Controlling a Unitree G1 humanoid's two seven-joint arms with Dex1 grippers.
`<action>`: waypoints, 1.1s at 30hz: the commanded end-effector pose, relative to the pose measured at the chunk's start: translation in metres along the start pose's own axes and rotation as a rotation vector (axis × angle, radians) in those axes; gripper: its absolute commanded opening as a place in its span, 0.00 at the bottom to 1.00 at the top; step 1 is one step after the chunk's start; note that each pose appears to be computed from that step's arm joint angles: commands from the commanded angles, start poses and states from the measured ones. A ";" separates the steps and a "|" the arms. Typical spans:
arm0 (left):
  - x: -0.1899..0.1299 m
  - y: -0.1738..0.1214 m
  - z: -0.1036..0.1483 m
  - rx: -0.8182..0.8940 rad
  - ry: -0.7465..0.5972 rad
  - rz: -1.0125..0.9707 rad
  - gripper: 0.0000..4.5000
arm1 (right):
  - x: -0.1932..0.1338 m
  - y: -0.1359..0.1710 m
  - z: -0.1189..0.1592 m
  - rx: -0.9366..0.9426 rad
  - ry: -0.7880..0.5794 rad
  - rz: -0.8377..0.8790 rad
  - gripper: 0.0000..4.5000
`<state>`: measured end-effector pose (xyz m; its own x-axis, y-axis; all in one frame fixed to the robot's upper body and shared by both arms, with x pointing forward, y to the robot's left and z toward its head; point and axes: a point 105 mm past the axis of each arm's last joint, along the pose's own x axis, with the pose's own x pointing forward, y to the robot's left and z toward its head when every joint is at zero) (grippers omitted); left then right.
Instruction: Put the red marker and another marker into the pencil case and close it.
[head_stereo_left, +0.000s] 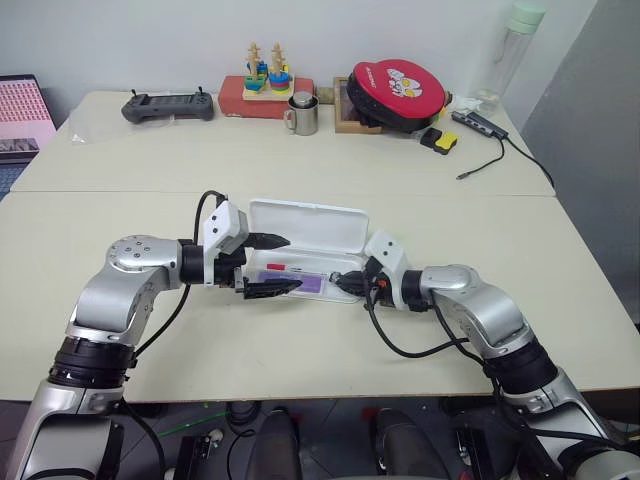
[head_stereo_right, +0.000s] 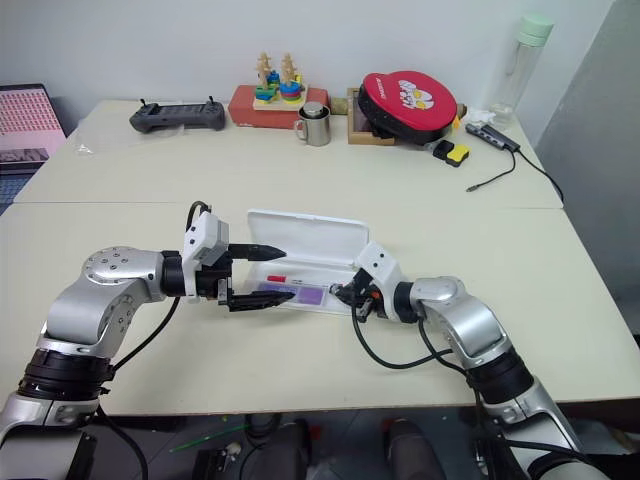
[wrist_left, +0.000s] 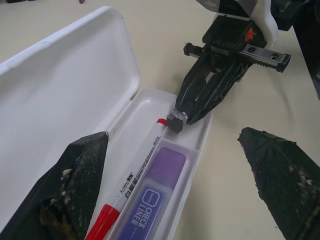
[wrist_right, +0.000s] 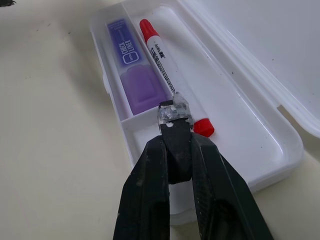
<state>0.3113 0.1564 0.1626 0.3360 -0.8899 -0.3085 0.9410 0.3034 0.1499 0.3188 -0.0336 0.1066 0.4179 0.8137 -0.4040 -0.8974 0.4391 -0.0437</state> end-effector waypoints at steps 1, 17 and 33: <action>-0.004 0.000 0.011 0.029 -0.039 0.017 1.00 | -0.005 0.000 0.012 -0.041 -0.031 0.008 0.22; -0.008 0.005 0.019 -0.005 -0.110 0.092 1.00 | -0.018 -0.004 0.047 -0.095 -0.132 0.024 0.96; -0.052 0.028 0.051 -0.082 -0.358 0.413 1.00 | -0.009 -0.071 0.146 -0.205 -0.208 -0.195 0.16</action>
<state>0.3179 0.1851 0.2119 0.6208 -0.7835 0.0270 0.7808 0.6210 0.0688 0.3826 -0.0101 0.2505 0.5123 0.8463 -0.1463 -0.8494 0.4742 -0.2316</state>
